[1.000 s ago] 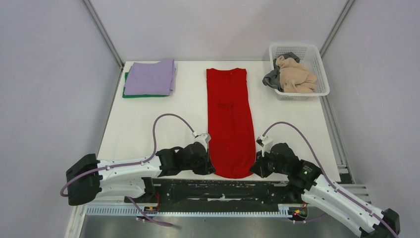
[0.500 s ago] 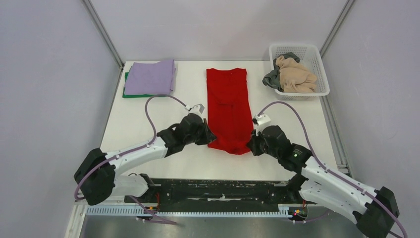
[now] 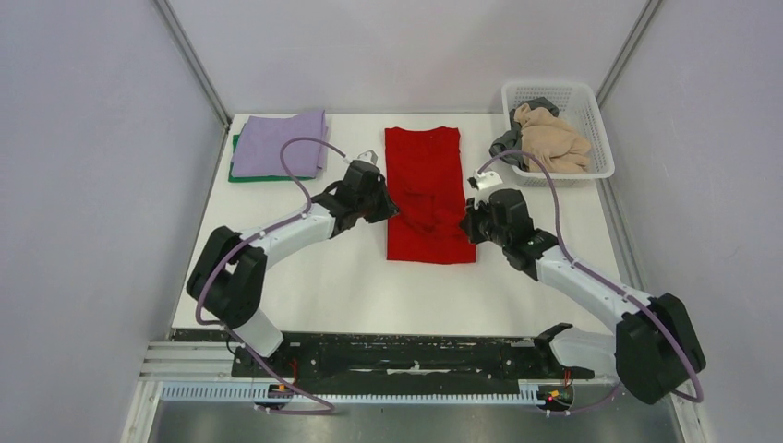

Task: Fold and stack the t-shirts
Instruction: Fold the folded rectangular tshirt in 1/3 of the way

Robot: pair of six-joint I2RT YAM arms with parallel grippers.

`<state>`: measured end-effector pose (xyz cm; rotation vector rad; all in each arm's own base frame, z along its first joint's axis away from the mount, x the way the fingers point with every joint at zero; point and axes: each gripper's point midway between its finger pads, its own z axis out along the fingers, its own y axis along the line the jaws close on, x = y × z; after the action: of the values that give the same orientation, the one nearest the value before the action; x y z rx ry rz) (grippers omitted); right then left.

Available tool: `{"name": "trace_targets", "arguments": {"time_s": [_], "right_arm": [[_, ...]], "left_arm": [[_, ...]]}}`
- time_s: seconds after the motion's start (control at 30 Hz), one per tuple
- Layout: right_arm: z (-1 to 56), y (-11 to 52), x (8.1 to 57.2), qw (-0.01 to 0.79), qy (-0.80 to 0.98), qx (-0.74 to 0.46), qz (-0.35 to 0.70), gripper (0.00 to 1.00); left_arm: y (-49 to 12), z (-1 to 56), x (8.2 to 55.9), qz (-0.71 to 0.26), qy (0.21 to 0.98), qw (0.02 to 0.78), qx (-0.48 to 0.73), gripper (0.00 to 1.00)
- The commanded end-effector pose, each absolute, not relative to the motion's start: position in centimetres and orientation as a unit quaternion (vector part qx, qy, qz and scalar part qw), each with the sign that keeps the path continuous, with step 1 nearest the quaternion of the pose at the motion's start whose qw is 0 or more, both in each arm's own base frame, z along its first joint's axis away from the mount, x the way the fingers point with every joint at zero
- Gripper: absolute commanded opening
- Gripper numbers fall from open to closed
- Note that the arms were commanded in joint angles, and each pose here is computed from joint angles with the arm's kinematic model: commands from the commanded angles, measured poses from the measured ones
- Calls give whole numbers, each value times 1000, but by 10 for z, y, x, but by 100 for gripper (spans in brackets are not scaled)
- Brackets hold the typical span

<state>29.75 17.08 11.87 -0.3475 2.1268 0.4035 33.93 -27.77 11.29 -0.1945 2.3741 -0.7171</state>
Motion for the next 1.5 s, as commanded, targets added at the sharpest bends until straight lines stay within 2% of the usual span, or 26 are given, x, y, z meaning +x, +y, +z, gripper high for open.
{"name": "trace_targets", "arguments": {"time_s": [0.0,0.5,0.63,0.73,0.8,0.83,0.87,0.9,0.93,0.97,1.0,1.03,1.13,1.3,1.47], "right_arm": [[157,195,335,508,818,-190,192,0],[124,185,399,470,834,-175,231,0],[113,179,420,474,838,-151,226,1],[108,170,442,479,842,-123,215,3],[111,163,458,492,839,-105,207,8],[113,159,467,499,837,-97,203,8],[114,155,475,502,838,-86,198,10],[114,152,480,500,840,-74,199,16],[115,151,484,500,839,-70,204,35],[117,153,484,499,837,-70,212,45],[120,154,481,500,835,-69,217,54],[122,155,478,502,833,-69,223,64],[126,154,460,503,830,-68,233,97],[126,145,415,494,835,-57,235,98],[102,128,357,473,852,-36,222,98]], "left_arm": [[-275,121,363,-263,903,335,-55,2],[-263,95,415,-228,919,318,-50,2],[-264,84,427,-217,925,308,-51,5],[-264,81,442,-215,923,314,-51,18],[-265,84,454,-217,921,321,-53,28],[-266,88,460,-222,918,324,-53,38],[-265,92,465,-225,916,328,-52,57],[-265,98,470,-227,914,333,-53,59],[-264,104,473,-229,912,337,-50,66],[-264,112,475,-232,909,344,-44,74],[-264,120,474,-233,907,349,-38,91],[-262,129,473,-233,904,356,-32,99],[-250,141,459,-220,904,365,-34,100],[-237,138,412,-236,909,340,-50,100],[-234,119,359,-260,914,306,-61,100]]}}
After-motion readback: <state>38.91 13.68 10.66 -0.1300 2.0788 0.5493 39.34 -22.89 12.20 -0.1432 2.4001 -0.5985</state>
